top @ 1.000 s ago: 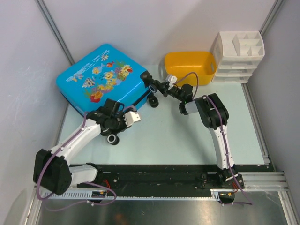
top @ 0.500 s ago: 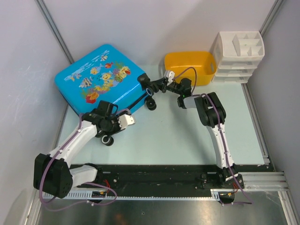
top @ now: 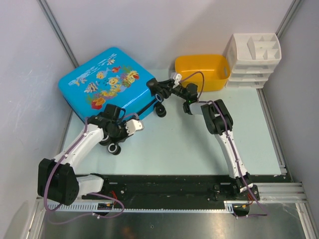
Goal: Open, take out, and arrange the luggage
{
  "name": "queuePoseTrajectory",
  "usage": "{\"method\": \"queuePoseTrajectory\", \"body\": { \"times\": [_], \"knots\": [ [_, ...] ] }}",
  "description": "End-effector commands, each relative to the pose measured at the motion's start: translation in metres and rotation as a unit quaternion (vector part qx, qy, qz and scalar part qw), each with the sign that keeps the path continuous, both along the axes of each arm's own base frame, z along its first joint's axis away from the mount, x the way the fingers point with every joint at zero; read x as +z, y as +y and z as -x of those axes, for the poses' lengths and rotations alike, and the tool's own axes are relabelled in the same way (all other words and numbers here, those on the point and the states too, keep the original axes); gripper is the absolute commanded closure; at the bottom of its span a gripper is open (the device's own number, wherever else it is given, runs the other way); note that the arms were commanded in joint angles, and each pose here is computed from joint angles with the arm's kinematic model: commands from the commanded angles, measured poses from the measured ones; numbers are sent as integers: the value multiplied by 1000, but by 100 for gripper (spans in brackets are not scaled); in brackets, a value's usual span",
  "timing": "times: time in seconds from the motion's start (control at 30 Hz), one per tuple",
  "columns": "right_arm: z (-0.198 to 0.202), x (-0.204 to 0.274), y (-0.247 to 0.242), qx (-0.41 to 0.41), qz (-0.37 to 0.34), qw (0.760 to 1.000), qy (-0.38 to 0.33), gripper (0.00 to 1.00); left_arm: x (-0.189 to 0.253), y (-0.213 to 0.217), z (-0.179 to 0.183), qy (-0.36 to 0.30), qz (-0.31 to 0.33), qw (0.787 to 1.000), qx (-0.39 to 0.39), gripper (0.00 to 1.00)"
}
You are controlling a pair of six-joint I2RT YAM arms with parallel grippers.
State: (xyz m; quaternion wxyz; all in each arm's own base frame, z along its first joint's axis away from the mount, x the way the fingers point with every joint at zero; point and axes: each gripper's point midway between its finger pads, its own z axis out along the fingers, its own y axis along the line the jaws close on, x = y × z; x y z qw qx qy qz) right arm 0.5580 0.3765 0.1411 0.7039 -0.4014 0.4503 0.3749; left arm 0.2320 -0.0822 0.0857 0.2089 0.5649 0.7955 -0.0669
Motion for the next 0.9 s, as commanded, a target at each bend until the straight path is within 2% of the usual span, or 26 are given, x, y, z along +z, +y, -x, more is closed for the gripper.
{"method": "queuePoseTrajectory", "body": {
  "times": [0.0, 0.07, 0.1, 0.13, 0.17, 0.2, 0.23, 0.3, 0.33, 0.4, 0.5, 0.53, 0.6, 0.63, 0.67, 0.7, 0.73, 0.8, 0.87],
  "knots": [
    [14, 78, -16, -39, -60, 995, -69, 60, 38, -9, -13, -14, 32, 999, 22, 65],
    [14, 81, -29, -51, -51, 996, -48, 47, 62, -22, -22, -40, 56, 997, 22, 45],
    [16, 96, -44, -61, -47, 996, -44, 41, 74, -33, -23, -49, 74, 996, 11, 30],
    [15, 90, -52, -69, -34, 997, -15, 38, 96, -42, -31, -70, 93, 993, 14, 26],
    [17, 98, -61, -77, -24, 997, -19, 34, 108, -53, -32, -77, 107, 991, 6, 24],
    [16, 86, -78, -91, -8, 996, 2, 26, 131, -63, -39, -95, 131, 987, 1, 20],
    [22, 102, -86, -94, 0, 995, 13, 24, 142, -72, -38, -94, 153, 984, 3, 16],
    [26, 100, -102, -99, 19, 994, 44, 18, 173, -85, -45, -113, 189, 975, -2, 6],
    [29, 101, -116, -108, 36, 990, 82, 17, 182, -92, -45, -106, 212, 972, 5, 5],
    [30, 105, -129, -133, 60, 984, 105, 13, 206, -98, -56, -125, 235, 964, 21, 4],
    [54, 108, -147, -160, 114, 964, 179, 10, 235, -89, -70, -135, 279, 945, 104, 2],
    [63, 131, -144, -162, 115, 966, 167, 9, 240, -79, -76, -139, 291, 938, 131, 0],
    [76, 124, -140, -166, 158, 953, 197, 7, 252, -68, -78, -137, 319, 921, 176, 0],
    [82, 141, -122, -152, 169, 955, 192, 7, 255, -53, -84, -146, 321, 912, 210, 0],
    [84, 137, -116, -149, 184, 949, 207, 5, 259, -45, -85, -151, 327, 904, 232, 0],
    [92, 121, -113, -149, 213, 933, 249, 2, 260, -38, -85, -145, 336, 893, 260, 0],
    [93, 149, -97, -143, 213, 939, 231, 0, 262, -23, -88, -152, 339, 882, 290, 0],
    [91, 121, -88, -152, 253, 915, 275, 0, 262, -7, -83, -152, 352, 862, 331, 0],
    [86, 120, -68, -153, 271, 912, 268, 0, 257, 9, -79, -154, 353, 849, 361, 0]
  ]
}}
